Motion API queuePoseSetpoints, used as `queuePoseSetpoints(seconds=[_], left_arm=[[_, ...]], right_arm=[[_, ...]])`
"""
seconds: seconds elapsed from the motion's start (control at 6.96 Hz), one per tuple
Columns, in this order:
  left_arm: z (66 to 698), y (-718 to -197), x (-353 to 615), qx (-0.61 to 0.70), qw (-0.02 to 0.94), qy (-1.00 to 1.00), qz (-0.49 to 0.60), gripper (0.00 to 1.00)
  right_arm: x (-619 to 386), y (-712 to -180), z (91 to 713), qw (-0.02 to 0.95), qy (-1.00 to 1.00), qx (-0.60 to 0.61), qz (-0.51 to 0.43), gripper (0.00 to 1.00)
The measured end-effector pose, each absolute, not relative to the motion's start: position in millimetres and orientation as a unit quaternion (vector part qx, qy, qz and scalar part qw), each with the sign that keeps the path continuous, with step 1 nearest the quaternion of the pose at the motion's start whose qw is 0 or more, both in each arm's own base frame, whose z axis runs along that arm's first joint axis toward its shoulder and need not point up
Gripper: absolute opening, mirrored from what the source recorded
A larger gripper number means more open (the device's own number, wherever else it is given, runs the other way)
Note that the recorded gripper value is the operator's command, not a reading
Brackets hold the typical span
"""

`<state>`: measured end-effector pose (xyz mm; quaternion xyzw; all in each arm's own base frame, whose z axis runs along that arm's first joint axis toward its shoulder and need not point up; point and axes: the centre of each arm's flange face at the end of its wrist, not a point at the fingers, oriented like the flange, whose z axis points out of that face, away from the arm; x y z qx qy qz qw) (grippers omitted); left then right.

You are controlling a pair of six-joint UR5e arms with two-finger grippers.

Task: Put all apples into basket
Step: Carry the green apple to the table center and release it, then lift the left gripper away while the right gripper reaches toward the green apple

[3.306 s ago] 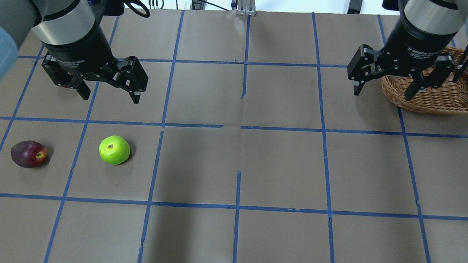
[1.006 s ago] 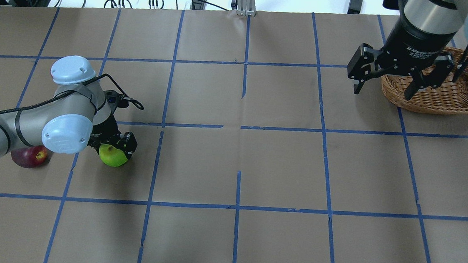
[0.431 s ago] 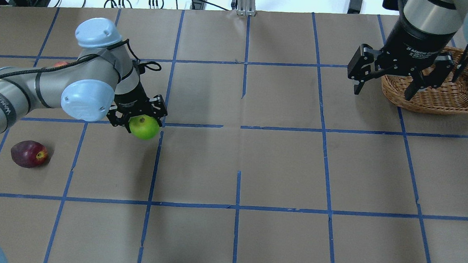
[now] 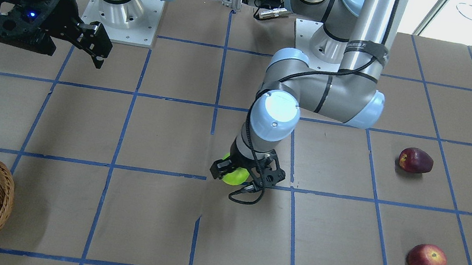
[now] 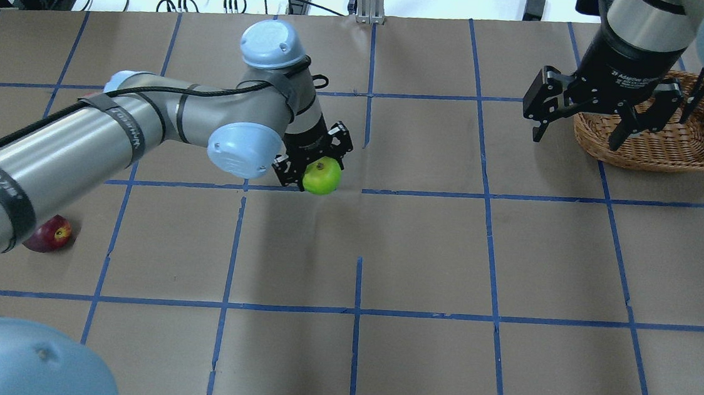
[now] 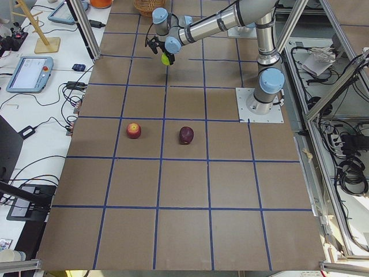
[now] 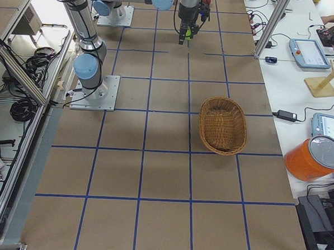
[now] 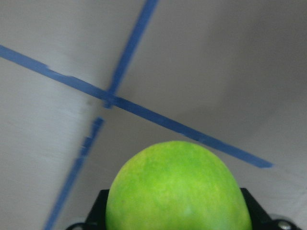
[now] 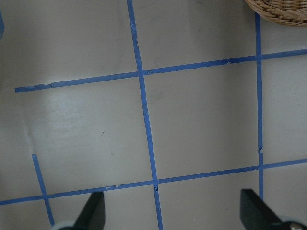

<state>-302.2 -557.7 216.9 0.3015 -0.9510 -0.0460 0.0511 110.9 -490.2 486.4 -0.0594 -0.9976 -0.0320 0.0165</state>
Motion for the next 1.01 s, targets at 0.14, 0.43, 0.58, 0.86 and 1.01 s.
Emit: queuePoseSetpoints(seconds=[0.14, 0.43, 0.58, 0.86, 1.01], left_arm=[[193, -557, -327, 0.328, 0.060, -0.942, -0.041, 0.99], [174, -561, -343, 0.354, 0.078, -0.931, -0.029, 1.00], [185, -564, -342, 0.350, 0.083, -0.933, -0.022, 1.00], [241, -579, -305, 0.302, 0.070, -0.950, -0.030, 1.00], [275, -585, -265, 0.259, 0.051, -0.964, -0.038, 1.00]], right_arm=[[111, -490, 486, 0.017, -0.998, -0.058, -0.033, 1.00], [111, -489, 488, 0.018, -0.998, -0.057, -0.029, 1.00], [111, -490, 487, 0.018, -0.998, -0.059, -0.030, 1.00], [112, -500, 475, 0.013, -0.997, -0.060, -0.037, 1.00], [118, -507, 465, 0.012, -0.998, -0.054, -0.035, 1.00]])
